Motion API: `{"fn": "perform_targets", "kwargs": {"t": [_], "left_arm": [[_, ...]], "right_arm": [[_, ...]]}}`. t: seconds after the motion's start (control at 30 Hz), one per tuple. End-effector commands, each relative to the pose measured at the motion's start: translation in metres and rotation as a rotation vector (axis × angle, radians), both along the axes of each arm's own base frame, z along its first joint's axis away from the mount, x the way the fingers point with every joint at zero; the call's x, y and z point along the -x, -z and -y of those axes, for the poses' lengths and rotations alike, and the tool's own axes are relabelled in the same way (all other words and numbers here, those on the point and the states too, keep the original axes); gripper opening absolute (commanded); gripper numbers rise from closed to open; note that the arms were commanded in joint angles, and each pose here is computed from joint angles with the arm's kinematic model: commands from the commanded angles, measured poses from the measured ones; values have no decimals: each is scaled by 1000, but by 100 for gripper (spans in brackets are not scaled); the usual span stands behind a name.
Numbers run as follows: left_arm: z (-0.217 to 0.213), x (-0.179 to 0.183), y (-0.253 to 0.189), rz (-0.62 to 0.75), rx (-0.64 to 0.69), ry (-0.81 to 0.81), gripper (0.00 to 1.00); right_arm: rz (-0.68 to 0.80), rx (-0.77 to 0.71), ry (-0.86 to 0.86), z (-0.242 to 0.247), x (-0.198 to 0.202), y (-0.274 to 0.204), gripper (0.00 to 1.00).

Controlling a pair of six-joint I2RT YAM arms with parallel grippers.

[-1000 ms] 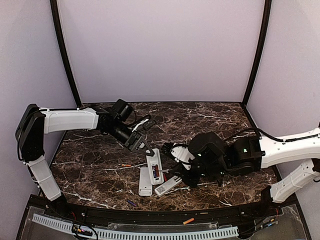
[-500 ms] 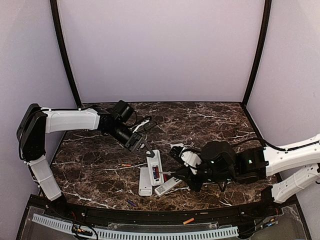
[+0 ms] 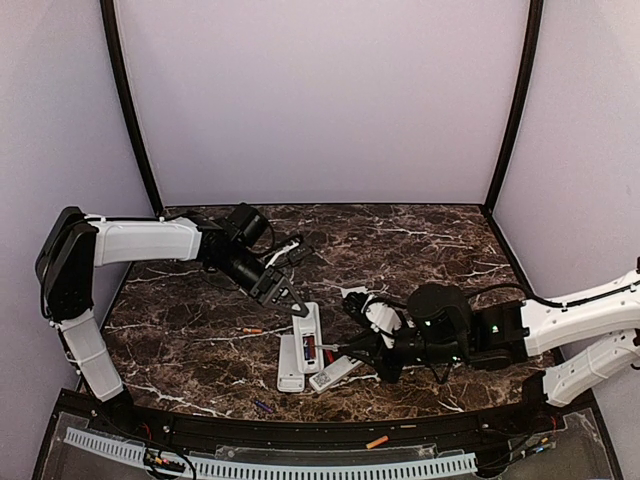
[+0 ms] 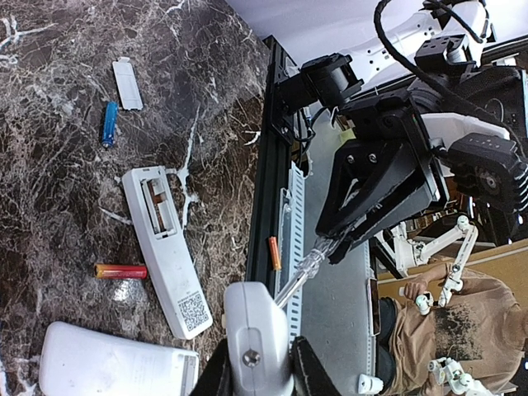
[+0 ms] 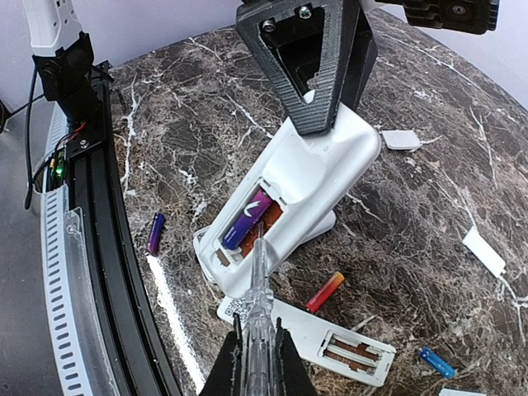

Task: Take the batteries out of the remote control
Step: Remove the battery from the remote control without the battery cover.

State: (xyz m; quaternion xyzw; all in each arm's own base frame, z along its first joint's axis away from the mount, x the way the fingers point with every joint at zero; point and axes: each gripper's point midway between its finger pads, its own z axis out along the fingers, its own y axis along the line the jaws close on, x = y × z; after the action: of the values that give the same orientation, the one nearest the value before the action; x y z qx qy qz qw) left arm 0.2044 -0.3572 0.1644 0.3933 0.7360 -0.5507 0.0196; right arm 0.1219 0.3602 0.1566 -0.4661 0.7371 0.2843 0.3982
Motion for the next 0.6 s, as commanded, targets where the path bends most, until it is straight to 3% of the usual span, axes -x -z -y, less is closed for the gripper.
{"fn": "perform_targets", "kwargs": {"t": [0.0, 0.57], "left_arm": [[4, 9, -20, -14, 70, 50, 0], [4, 9, -19, -3, 72, 55, 0]], "right_arm": [[-9, -93, -13, -9, -3, -10, 0], [-115, -202, -23, -2, -5, -1, 0]]}}
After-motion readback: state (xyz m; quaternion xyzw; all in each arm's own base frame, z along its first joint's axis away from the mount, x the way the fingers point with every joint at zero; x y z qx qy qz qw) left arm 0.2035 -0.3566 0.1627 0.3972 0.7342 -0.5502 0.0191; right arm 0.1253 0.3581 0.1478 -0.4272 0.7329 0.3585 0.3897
